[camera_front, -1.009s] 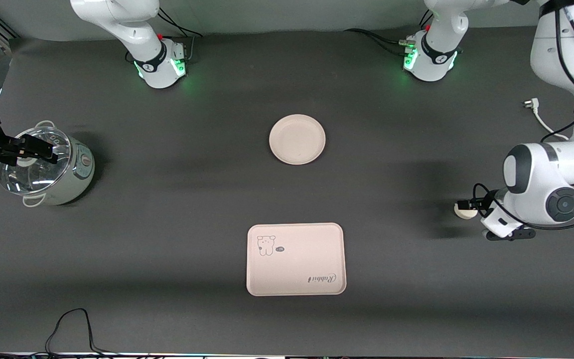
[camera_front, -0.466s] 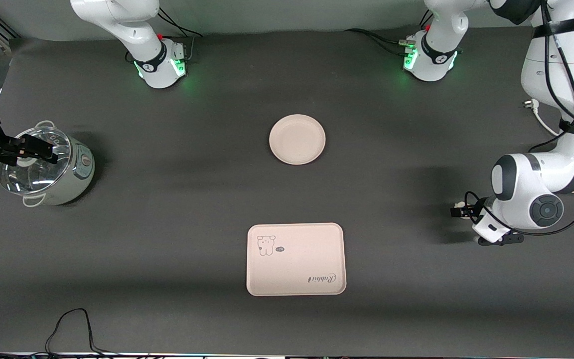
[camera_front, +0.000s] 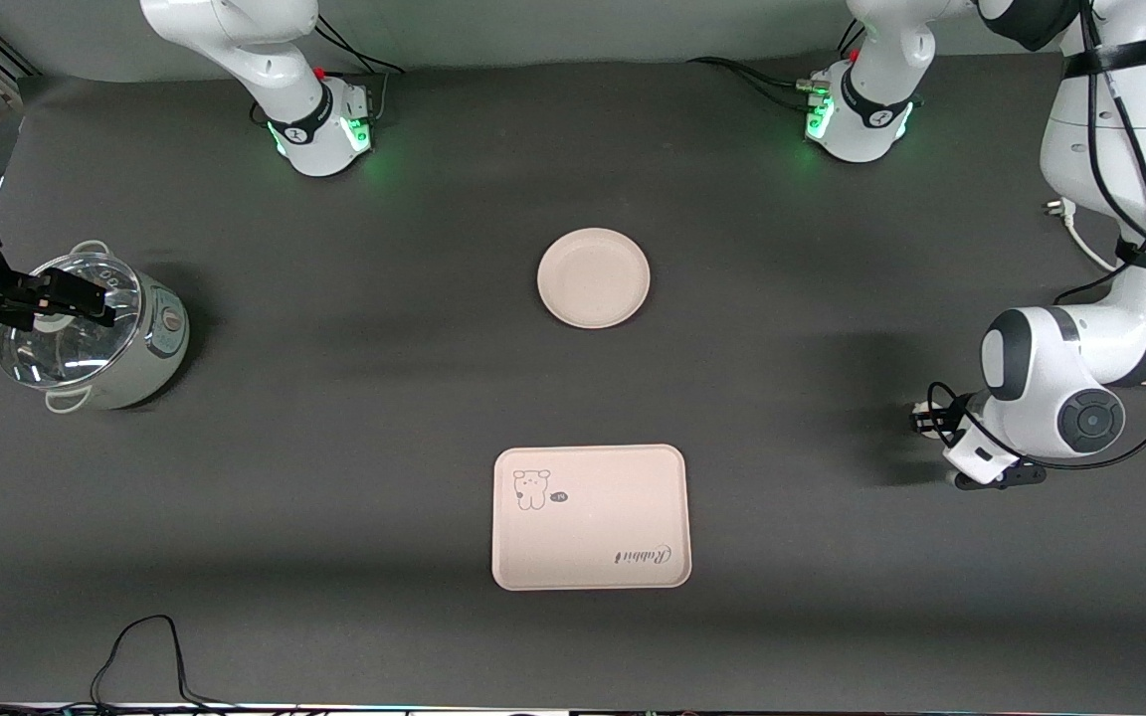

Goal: Place bun in plate and plate on tray
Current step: 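Reach the left gripper down to the white bun and grasp it, then lift the bun with the left gripper and carry it toward the plate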

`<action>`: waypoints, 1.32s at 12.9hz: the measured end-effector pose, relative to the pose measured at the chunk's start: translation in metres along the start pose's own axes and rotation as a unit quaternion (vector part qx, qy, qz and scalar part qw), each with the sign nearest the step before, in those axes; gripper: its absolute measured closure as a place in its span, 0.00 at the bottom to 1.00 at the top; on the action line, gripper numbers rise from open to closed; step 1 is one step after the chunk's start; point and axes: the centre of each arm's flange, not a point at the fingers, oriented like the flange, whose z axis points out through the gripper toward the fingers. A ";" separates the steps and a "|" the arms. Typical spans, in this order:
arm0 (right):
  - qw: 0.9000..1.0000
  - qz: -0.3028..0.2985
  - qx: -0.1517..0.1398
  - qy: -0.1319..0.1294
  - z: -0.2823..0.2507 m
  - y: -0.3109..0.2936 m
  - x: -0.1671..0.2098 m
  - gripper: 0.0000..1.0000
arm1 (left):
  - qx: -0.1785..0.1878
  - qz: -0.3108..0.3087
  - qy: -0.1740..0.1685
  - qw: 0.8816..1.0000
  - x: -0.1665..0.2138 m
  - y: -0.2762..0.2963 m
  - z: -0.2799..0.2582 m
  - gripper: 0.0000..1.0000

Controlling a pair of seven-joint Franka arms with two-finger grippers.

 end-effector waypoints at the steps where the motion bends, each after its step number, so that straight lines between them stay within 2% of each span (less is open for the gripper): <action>1: 1.000 0.000 0.000 0.000 0.000 0.000 0.000 0.00 | 0.000 0.000 -0.004 1.000 -0.001 0.000 -0.002 0.63; 4: 1.000 0.000 0.000 -0.001 0.001 0.000 0.000 0.00 | 0.005 -0.002 -0.036 0.999 -0.013 -0.003 -0.041 0.63; 7: 1.000 0.000 0.000 -0.002 0.002 0.000 0.001 0.00 | 0.009 -0.007 -0.048 0.999 -0.053 -0.011 -0.145 0.63; 10: 1.000 0.000 0.000 -0.003 0.003 0.000 0.001 0.00 | 0.011 -0.013 -0.039 0.999 -0.123 -0.019 -0.256 0.61; 12: 1.000 0.000 0.000 -0.003 0.003 0.001 0.001 0.00 | 0.010 -0.015 -0.026 1.000 -0.170 -0.022 -0.309 0.61; 14: 1.000 0.000 0.000 -0.003 0.003 0.001 0.001 0.00 | -0.005 -0.010 -0.009 1.000 -0.207 -0.016 -0.345 0.61; 17: 1.000 0.001 0.000 -0.003 0.003 0.001 0.001 0.00 | -0.032 0.005 0.004 0.999 -0.231 0.022 -0.362 0.61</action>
